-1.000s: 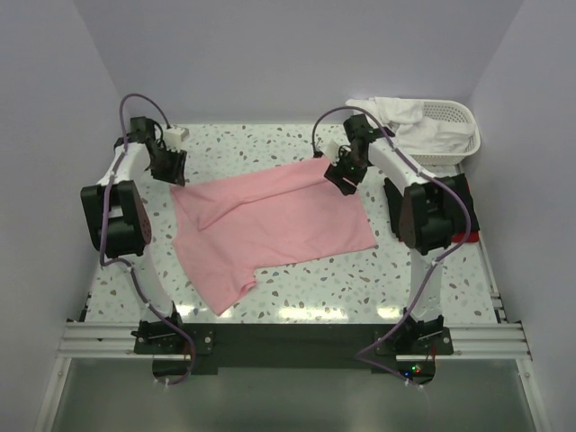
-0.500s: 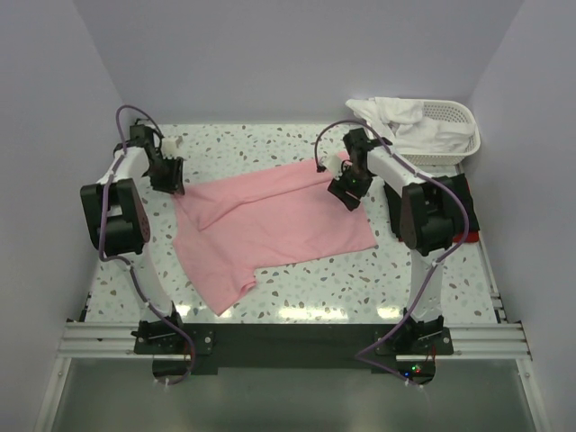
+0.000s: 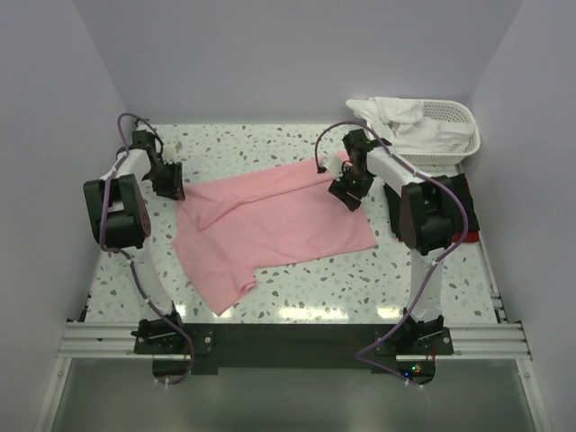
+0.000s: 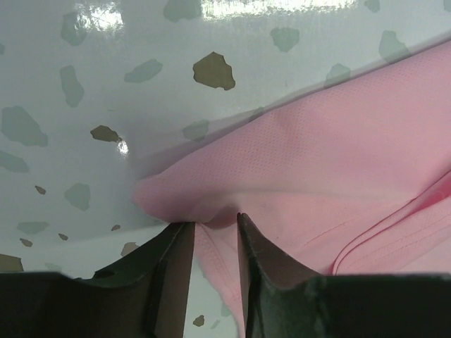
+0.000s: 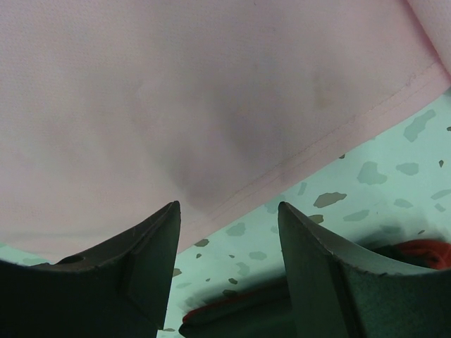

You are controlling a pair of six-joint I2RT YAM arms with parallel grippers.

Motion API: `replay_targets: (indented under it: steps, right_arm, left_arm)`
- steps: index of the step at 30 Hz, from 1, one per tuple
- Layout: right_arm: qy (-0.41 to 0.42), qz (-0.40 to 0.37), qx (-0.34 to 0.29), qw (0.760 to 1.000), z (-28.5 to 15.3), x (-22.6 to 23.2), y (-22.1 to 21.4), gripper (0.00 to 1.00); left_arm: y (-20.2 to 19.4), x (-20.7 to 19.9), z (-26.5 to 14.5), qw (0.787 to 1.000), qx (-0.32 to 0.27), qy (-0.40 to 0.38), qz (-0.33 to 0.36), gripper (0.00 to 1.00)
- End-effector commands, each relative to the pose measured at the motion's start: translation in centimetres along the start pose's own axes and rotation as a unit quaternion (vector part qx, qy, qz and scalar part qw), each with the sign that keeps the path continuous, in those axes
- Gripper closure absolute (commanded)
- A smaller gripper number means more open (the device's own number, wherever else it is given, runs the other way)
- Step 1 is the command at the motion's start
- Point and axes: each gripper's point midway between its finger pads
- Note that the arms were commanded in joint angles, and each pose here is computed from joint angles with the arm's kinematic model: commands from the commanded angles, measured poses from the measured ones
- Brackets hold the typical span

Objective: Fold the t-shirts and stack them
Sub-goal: Fold the tshirt

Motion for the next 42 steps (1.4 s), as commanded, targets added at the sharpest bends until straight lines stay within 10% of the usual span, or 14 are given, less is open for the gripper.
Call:
replay_targets:
  steps: [1, 8, 19, 24, 30, 42]
  right_arm:
    - [-0.005, 0.002, 0.008, 1.0, 0.1, -0.3, 0.0, 0.39]
    - [-0.006, -0.003, 0.019, 1.0, 0.5, -0.5, -0.4, 0.39]
    - [0.0, -0.003, 0.019, 1.0, 0.5, -0.3, 0.0, 0.39]
    - [0.008, 0.001, -0.025, 1.0, -1.3, -0.2, 2.1, 0.39]
    - [0.01, 0.016, -0.054, 0.998, -3.3, -0.6, 3.7, 0.39]
    - [0.006, 0.04, -0.05, 0.998, -3.3, -1.5, 4.2, 0.39]
  left_arm:
    - [1.7, -0.2, -0.4, 0.999, -0.027, -0.02, -0.013, 0.66]
    - [3.1, 0.5, -1.4, 0.999, -0.049, -0.014, -0.018, 0.99]
    - [4.1, 1.5, -1.7, 0.998, -0.051, -0.022, 0.001, 1.0]
    - [3.6, -2.4, -4.9, 0.988, -0.061, -0.11, 0.092, 0.59]
    - [0.3, -7.4, -6.1, 0.965, -0.041, -0.128, 0.223, 0.53]
    - [-2.0, -13.1, -0.4, 0.958, 0.011, -0.131, 0.253, 0.35]
Point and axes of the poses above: each gripper's point midway between its finger pads, its own z axis out along the fingers, its own x axis along the line the jaws close on, y = z × x, and after that the axes turned 14 degrees about -z, right-handed
